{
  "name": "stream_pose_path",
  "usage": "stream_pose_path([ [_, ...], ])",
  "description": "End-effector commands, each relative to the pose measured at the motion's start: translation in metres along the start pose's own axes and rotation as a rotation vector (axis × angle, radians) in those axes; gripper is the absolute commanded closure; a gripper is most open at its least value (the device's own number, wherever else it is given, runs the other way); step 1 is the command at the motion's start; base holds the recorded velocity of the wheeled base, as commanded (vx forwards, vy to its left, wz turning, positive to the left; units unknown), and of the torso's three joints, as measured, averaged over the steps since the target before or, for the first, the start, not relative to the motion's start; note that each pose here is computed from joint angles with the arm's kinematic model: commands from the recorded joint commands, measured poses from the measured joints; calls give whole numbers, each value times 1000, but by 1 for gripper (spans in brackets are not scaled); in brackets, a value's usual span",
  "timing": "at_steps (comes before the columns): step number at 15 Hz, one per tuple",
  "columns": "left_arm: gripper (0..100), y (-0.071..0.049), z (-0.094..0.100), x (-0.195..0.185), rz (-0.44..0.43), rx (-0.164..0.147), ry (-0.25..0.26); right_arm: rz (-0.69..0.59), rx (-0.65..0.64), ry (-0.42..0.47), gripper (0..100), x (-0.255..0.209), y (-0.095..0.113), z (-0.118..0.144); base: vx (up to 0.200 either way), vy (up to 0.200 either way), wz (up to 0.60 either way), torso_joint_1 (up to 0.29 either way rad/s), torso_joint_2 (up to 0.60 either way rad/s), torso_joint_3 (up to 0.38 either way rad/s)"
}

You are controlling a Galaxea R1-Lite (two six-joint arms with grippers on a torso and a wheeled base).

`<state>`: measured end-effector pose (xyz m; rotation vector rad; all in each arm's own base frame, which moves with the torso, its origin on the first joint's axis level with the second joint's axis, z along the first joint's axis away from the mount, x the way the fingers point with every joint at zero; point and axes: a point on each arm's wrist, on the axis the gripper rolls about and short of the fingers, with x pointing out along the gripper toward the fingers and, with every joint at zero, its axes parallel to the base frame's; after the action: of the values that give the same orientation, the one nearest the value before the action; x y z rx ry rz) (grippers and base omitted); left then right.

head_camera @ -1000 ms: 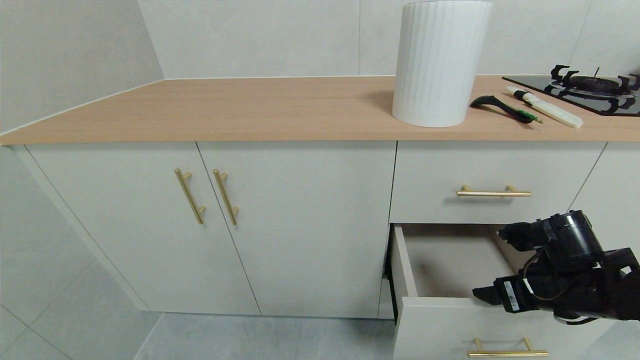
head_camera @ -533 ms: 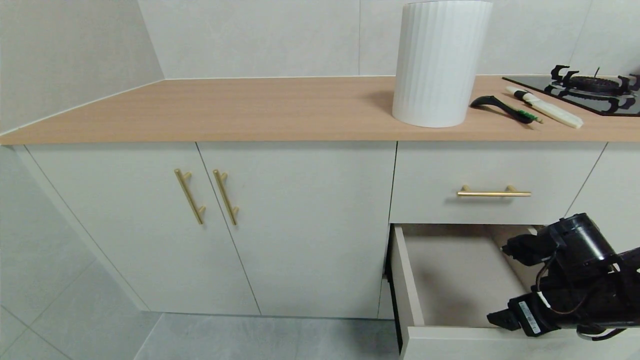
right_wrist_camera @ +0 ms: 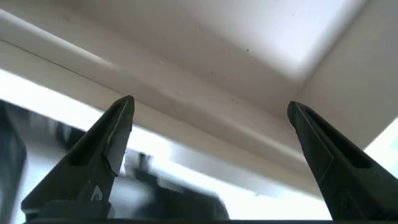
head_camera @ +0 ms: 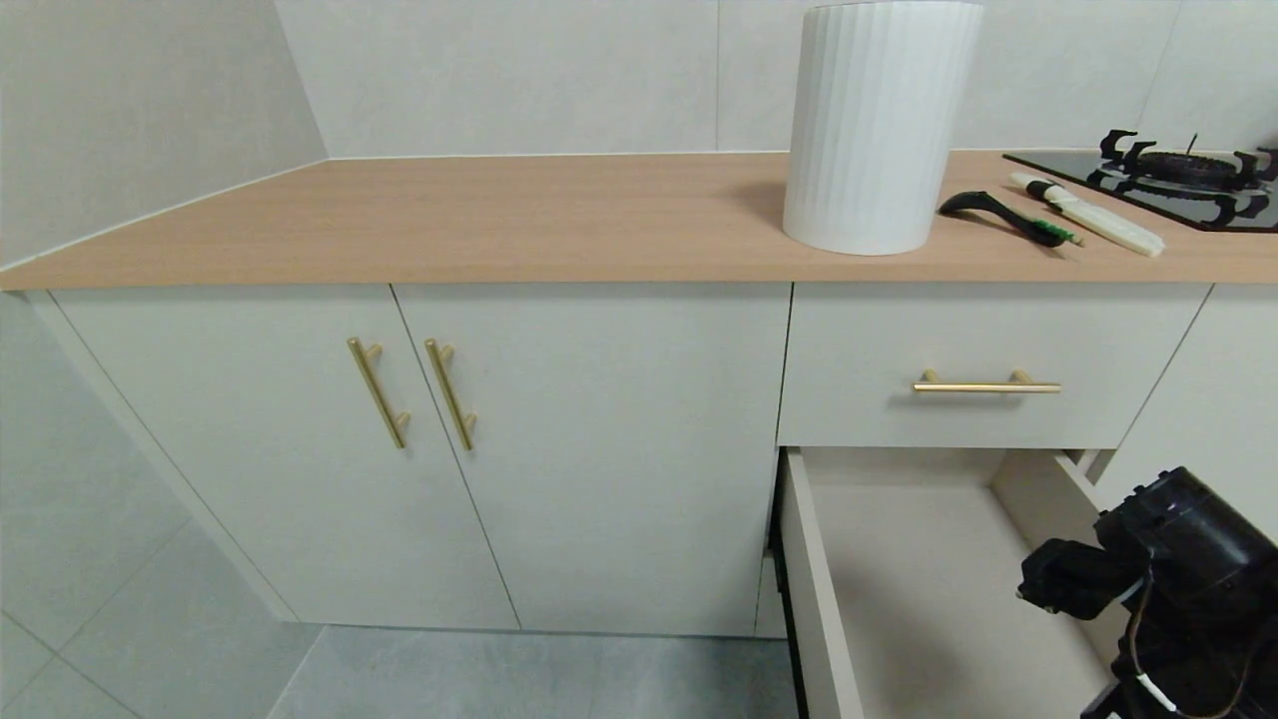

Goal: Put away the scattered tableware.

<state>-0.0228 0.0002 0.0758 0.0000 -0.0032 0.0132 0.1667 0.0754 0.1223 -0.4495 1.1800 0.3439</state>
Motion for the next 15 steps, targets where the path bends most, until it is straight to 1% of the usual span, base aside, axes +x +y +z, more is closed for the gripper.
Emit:
stream_pose_path([
  [1,0,0,0,0,1,0,0,4,-19,-6,0,-4,3,-2,0,0,0,0,0,0],
  [4,0,0,0,0,1,0,0,20,-101,61,0,-10,7,-12,0,0,0,0,0,0],
  [6,0,0,0,0,1,0,0,22,-121,64,0,-12,8,-13,0,0,0,0,0,0],
  [7,0,0,0,0,1,0,0,12,-98,30,0,-12,6,-5,0,0,0,0,0,0],
  [8,0,0,0,0,1,0,0,4,-39,-20,0,-14,4,4,0,0,0,0,0,0],
  [9,0,0,0,0,1,0,0,-1,74,-91,0,-17,2,15,0,0,0,0,0,0],
  [10,0,0,0,0,1,0,0,12,268,-236,0,-25,-1,35,0,0,0,0,0,0],
  [11,0,0,0,0,1,0,0,28,373,-327,0,-31,-3,46,0,0,0,0,0,0],
  [12,0,0,0,0,1,0,0,32,404,-359,0,-34,-5,49,0,0,0,0,0,0],
  [13,0,0,0,0,1,0,0,12,434,-364,0,-33,-12,48,0,0,0,0,0,0],
  [15,0,0,0,0,1,0,0,5,436,-368,0,-32,-14,49,0,0,0,0,0,0],
])
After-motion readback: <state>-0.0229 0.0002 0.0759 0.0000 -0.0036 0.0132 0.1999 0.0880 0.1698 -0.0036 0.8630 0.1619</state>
